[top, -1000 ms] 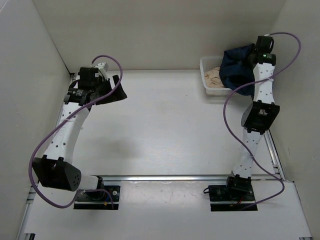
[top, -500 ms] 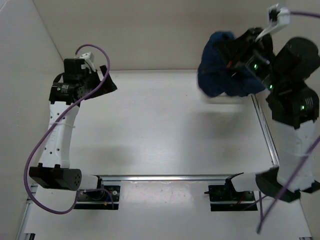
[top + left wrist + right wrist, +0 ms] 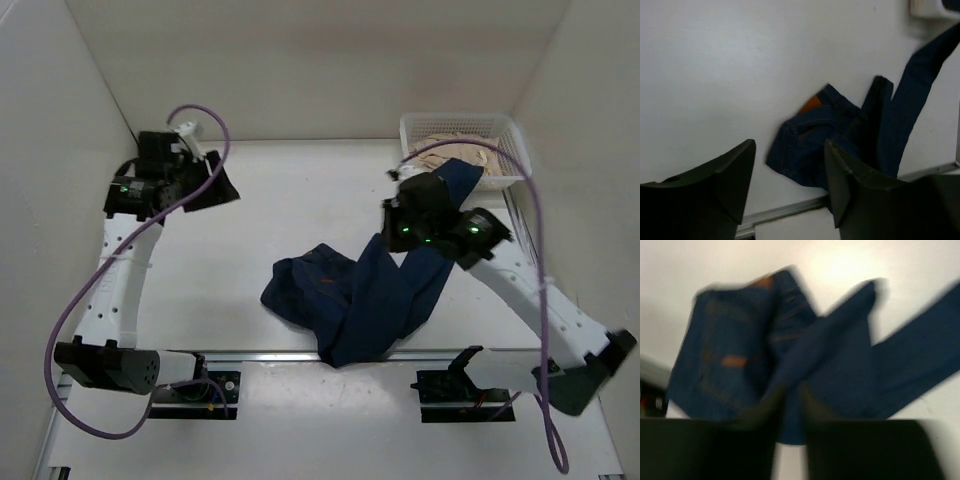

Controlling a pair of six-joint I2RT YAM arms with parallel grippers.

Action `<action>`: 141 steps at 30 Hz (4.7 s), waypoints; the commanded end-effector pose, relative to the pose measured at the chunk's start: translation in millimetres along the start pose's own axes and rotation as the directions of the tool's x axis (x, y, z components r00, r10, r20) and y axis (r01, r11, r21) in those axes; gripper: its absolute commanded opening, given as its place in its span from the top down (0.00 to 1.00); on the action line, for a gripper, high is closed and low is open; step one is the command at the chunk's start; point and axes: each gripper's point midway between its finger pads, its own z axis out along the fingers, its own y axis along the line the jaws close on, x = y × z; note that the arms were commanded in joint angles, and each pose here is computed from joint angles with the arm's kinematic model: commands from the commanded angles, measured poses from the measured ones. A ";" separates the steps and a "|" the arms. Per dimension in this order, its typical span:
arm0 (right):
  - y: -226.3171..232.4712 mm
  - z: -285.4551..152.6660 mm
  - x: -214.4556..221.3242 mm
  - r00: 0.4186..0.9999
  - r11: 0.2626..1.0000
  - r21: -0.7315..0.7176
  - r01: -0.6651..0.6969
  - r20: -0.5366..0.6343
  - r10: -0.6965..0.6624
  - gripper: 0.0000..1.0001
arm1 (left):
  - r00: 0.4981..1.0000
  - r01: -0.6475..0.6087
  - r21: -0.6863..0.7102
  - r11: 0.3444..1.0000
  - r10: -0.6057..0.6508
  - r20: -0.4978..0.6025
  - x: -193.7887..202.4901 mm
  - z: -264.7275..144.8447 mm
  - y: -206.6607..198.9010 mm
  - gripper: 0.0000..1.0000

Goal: Fold and stack the trousers
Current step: Move the trousers to the center of the board, then flatten the trousers out

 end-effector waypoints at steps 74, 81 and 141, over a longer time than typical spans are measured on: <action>-21.4 289.8 -22.9 0.886 0.928 -0.076 -0.365 -0.335 0.321 0.06 | 0.953 0.198 -0.036 0.980 -0.184 0.239 -39.4 -75.8 -16.5 0.90; -3.2 298.0 -26.9 0.891 0.927 -0.103 -0.362 -0.329 0.311 0.78 | 0.943 0.204 -0.062 0.977 -0.179 0.282 -45.9 -92.4 -10.1 0.90; -135.1 87.7 187.1 0.447 0.442 0.296 -0.846 -0.057 0.893 0.22 | 0.788 0.437 -0.388 0.812 -0.553 -0.271 130.5 135.1 119.7 0.90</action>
